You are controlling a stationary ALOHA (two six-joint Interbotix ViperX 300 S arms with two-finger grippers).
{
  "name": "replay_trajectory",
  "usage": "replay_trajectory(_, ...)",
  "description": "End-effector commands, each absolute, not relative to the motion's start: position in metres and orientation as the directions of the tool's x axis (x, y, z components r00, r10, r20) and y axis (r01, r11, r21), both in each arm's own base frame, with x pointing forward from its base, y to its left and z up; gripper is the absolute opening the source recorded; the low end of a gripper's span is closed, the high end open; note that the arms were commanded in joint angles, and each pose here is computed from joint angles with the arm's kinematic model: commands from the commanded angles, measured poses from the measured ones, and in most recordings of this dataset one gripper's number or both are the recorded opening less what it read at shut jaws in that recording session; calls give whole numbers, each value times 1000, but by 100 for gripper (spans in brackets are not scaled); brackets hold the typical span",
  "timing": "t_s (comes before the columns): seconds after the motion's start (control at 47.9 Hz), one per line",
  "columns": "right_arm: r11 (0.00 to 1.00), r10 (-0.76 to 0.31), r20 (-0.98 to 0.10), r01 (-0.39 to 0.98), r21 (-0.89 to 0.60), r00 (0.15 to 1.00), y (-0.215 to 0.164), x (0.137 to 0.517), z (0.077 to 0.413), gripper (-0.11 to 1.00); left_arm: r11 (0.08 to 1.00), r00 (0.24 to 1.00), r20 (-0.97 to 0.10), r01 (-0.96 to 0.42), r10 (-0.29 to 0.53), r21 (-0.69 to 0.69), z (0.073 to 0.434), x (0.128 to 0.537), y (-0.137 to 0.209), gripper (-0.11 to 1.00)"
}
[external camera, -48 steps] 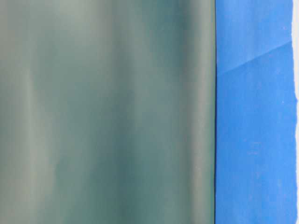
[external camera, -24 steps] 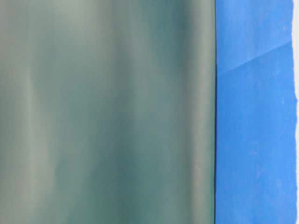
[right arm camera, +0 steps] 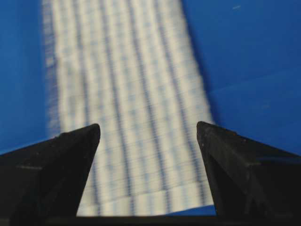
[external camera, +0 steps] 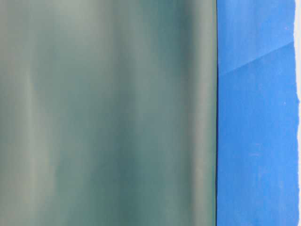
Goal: Fold the blue towel.
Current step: 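Lift the top edge and fold it down toward the bottom edge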
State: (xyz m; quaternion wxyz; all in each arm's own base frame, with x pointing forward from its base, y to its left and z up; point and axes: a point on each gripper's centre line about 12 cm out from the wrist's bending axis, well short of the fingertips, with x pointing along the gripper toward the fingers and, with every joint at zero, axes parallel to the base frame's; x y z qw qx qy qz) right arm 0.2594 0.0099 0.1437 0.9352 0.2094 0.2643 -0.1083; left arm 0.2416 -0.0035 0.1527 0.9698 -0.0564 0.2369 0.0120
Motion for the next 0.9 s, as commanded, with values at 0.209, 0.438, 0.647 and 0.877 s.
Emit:
replay_trajectory(0.209,873,-168,-560,386,298,811,-13,259,136,87,995,872,-488,-88,49,-56,147,257,12,77)
replay_trajectory(0.438,869,-198,-599,422,259,776,-18,261,118,87,990,824,-560,-133,84,-47,121,259,23,77)
replay_trajectory(0.647,853,-242,-633,472,223,736,-23,262,98,86,987,798,-595,-157,101,-43,101,260,28,74)
replay_trajectory(0.877,849,-242,-664,486,207,707,-22,265,86,86,984,754,-650,-171,97,-52,83,260,28,61)
